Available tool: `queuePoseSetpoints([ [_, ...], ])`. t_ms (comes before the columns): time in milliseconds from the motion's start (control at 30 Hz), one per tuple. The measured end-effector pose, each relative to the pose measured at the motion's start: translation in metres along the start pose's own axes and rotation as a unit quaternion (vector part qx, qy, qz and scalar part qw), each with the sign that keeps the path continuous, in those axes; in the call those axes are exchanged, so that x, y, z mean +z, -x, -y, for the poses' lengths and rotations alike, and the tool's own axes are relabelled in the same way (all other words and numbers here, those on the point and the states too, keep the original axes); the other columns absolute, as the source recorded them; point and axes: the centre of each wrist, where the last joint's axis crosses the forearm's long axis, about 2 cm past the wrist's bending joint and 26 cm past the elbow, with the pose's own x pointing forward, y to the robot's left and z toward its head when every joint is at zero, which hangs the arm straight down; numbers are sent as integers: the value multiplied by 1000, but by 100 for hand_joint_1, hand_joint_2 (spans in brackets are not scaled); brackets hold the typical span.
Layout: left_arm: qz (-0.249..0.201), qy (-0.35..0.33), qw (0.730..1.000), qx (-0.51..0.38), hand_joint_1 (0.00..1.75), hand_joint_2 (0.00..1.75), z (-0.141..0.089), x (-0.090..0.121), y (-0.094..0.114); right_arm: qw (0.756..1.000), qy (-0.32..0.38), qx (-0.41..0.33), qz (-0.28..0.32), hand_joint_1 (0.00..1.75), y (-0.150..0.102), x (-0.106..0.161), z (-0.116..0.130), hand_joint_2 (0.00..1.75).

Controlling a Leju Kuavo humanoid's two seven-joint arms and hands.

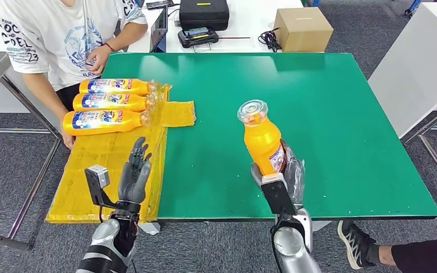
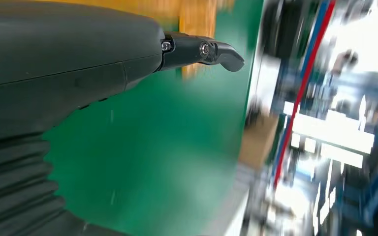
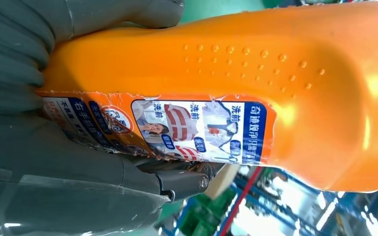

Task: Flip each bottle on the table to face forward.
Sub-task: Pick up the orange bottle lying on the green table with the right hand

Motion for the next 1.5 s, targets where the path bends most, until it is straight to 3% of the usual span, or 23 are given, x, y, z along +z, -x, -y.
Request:
queuePoseSetpoints([
  [267, -18, 119, 991, 52, 0, 175, 42, 12, 0, 996, -67, -50, -43, 175, 5, 28, -47, 175],
  [600, -47, 177, 980, 77, 0, 175, 58, 19, 3, 986, -132, -89, -58, 175, -6, 29, -93, 175],
  [1133, -66, 158, 983, 70, 0, 175, 46, 20, 6, 976, -195, -70, -63, 175, -22, 22, -129, 175],
  [1500, -81, 118, 988, 61, 0, 175, 38, 15, 9, 963, -264, -41, -31, 175, -33, 29, -151, 175],
])
